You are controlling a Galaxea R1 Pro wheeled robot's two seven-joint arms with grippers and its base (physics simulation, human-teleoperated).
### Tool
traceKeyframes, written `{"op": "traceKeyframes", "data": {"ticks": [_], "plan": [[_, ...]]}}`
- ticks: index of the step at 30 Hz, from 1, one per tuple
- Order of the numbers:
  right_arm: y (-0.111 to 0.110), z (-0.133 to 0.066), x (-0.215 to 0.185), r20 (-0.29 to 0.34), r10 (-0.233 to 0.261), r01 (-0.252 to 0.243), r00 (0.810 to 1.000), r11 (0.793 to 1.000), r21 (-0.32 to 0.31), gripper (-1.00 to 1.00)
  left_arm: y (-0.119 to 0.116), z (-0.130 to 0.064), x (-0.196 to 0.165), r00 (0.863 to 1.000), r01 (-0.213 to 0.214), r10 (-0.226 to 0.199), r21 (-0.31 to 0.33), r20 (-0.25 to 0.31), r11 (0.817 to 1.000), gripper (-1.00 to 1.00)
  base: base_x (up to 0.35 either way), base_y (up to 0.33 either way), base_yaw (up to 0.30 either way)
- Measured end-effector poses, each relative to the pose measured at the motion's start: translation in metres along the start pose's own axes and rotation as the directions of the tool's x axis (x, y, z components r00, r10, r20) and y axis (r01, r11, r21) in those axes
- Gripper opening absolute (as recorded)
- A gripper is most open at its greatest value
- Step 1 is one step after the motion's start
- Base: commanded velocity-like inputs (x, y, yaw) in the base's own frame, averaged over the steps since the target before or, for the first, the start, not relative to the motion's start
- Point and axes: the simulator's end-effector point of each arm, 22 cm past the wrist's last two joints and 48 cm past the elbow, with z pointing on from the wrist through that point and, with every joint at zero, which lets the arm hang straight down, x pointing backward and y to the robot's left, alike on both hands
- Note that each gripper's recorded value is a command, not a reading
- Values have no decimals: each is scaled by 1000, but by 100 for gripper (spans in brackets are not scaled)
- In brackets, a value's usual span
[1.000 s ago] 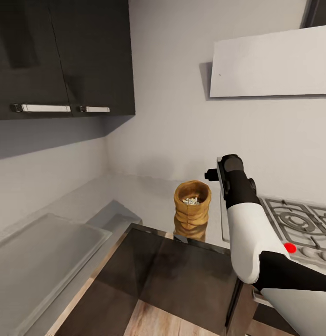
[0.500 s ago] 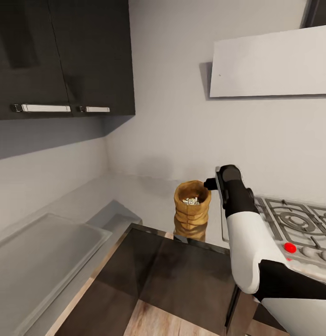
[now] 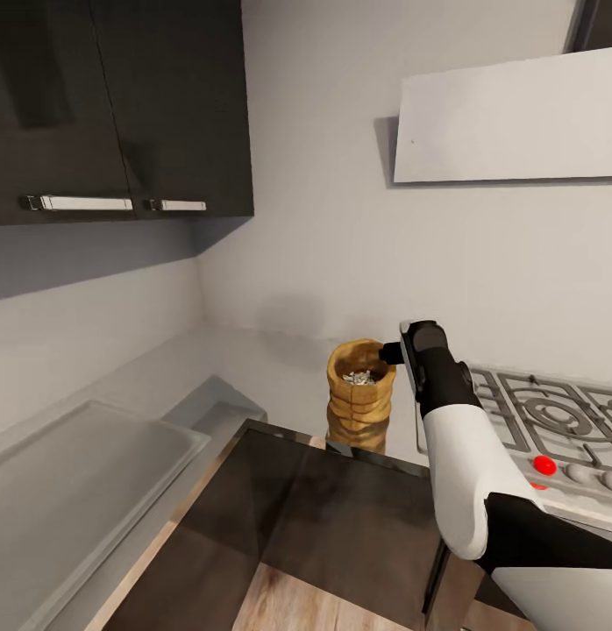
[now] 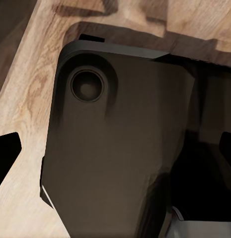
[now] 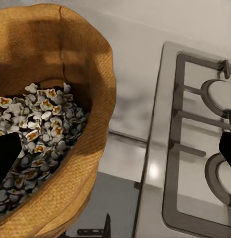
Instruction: In the kitchen, take the popcorn bag from the countertop, put it into the microwave, and heat it until the popcorn is cooked so the cooked popcorn ends up inside the bag.
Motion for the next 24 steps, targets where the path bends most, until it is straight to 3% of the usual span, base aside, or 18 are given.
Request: {"op": "traceKeyframes", "data": {"ticks": [4,7,10,14,18,24], "plan": [[0,1,-2,11,0,0,1000,1000,0,100,0,0,0,1000,0,0,0,0,1000,100,-211,0,0],[13,0,-10,44,43,-40,998,998,-58,100,0,0,0,1000,0,0,0,0,1000,100,-48,0,0],[16,0,-11,49,56,-52,997,996,-71,100,0,0,0,1000,0,0,0,0,1000,100,-10,0,0],[19,0,-27,125,61,-51,990,995,-82,100,0,0,0,1000,0,0,0,0,1000,100,-1,0,0],[33,13,-15,118,45,-33,992,994,-102,100,0,0,0,1000,0,0,0,0,1000,100,0,0,0],[28,31,4,112,16,-14,994,1000,-23,100,0,0,0,1000,0,0,0,1,1000,100,0,0,0]]}}
